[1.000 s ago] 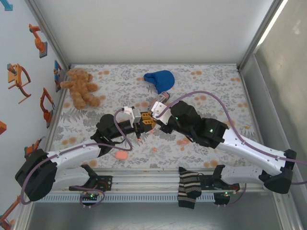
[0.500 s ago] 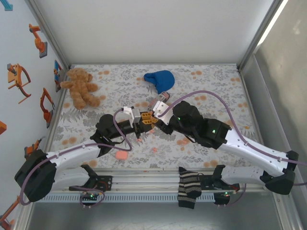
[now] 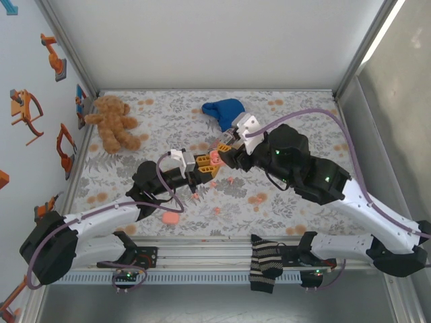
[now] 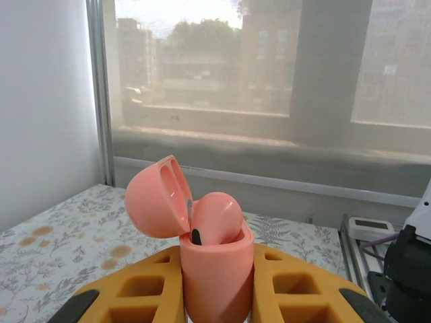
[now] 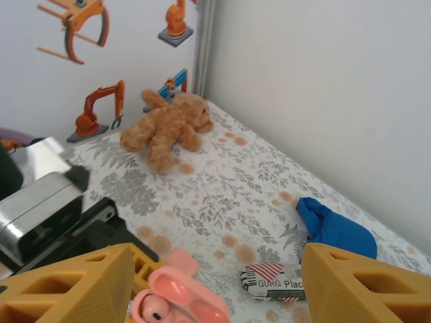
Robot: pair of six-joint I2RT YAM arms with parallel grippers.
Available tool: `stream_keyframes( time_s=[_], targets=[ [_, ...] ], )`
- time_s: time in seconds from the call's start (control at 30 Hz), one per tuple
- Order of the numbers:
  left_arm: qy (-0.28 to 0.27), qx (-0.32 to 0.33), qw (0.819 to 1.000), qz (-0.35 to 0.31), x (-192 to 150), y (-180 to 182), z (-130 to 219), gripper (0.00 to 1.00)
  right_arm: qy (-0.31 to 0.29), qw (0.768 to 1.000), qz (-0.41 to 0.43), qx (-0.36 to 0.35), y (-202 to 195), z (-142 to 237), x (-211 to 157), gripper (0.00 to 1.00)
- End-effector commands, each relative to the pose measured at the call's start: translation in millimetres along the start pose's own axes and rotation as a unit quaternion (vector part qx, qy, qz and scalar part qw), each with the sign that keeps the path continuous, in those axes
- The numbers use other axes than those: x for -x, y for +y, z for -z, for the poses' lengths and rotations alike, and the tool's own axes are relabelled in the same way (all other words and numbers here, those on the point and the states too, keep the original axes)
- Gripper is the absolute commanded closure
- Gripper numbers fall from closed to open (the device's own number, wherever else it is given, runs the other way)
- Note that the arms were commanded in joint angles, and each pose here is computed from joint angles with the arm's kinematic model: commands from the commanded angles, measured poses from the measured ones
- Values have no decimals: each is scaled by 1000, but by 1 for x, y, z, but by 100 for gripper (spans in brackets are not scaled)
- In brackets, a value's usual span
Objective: Insert the wireless bluetooth earbuds into the charging case
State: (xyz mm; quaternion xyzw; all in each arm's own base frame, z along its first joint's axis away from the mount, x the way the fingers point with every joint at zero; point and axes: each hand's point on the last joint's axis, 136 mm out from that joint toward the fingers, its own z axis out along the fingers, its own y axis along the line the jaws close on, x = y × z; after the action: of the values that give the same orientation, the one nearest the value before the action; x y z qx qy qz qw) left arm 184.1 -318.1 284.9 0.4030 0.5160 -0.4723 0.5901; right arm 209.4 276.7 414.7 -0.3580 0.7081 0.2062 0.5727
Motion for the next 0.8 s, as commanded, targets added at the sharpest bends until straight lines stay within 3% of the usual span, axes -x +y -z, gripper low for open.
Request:
stream_keyframes(
  time_s=[0.0, 0.13, 0.3, 0.5, 0.77],
  targets=[
    [-37, -6, 999, -35, 26, -7, 4, 100, 23, 997, -68, -32, -24, 8, -7, 33],
    [-40, -4, 998, -50, 35, -11, 10, 100, 56, 988, -136, -55, -52, 12, -27, 32],
    [-31, 8, 997, -75, 42, -15, 23, 100, 131, 967, -201, -89, -84, 19, -78, 32],
    [-30, 24, 994, -99, 53, -20, 39, 100, 206, 936, -270, -89, -92, 18, -138, 32],
    [-49, 27, 990, -130, 73, -31, 56, 100, 341, 868, -353, -78, -84, 13, -225, 35]
  ],
)
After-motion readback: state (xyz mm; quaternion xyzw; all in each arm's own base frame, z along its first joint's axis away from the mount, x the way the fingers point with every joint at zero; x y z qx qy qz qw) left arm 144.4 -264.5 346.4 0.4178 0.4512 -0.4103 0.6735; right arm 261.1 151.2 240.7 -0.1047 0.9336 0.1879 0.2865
